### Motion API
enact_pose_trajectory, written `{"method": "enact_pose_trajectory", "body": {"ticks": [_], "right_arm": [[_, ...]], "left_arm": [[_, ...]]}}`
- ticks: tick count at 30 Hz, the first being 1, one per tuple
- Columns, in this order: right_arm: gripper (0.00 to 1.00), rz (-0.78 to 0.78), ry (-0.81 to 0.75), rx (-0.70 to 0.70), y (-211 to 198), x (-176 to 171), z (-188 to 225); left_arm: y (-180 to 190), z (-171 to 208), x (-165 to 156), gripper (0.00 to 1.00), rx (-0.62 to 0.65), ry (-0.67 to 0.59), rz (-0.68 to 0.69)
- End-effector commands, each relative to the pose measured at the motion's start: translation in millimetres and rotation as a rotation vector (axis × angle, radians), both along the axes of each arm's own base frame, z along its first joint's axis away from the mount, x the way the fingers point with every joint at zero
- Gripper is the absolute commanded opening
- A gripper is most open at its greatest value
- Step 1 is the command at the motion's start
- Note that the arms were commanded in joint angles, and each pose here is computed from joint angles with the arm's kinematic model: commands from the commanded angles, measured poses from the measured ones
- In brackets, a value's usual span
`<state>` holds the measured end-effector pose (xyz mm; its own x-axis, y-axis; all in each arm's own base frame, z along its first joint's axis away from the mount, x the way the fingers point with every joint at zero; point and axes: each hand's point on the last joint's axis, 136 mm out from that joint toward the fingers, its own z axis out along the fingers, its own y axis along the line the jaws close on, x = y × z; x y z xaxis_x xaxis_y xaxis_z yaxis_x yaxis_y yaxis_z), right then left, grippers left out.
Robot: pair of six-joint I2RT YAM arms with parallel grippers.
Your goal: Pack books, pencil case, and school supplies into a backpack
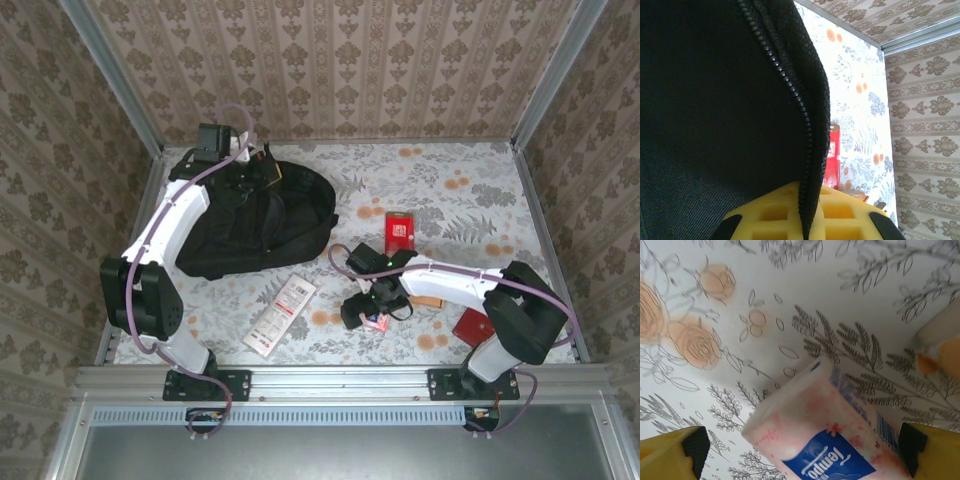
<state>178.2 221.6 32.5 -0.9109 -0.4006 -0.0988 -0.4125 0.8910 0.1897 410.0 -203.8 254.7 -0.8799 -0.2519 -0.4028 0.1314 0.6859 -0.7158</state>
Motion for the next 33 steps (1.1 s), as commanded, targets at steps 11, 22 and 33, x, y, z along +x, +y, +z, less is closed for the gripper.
{"method": "enact_pose_trajectory", "body": {"ticks": [11, 22, 33], "right_arm": [[0.97, 0.021, -0.046, -0.100, -9.5, -20.3, -1.3], [0.68, 0.032, -0.133, -0.303, -15.4, -11.4, -12.8], [0.54, 0.026, -0.157, -0.259, -10.1, -11.1, 0.6]], "left_arm": [[-5.7, 9.5, 0.9, 0.00, 0.006, -0.042, -0.031], [-7.4, 8.3, 0.3, 0.00, 0.012, -0.041, -0.036], [-9.3, 7.3, -1.0, 0.00, 0.018, -0.041, -0.044]]}}
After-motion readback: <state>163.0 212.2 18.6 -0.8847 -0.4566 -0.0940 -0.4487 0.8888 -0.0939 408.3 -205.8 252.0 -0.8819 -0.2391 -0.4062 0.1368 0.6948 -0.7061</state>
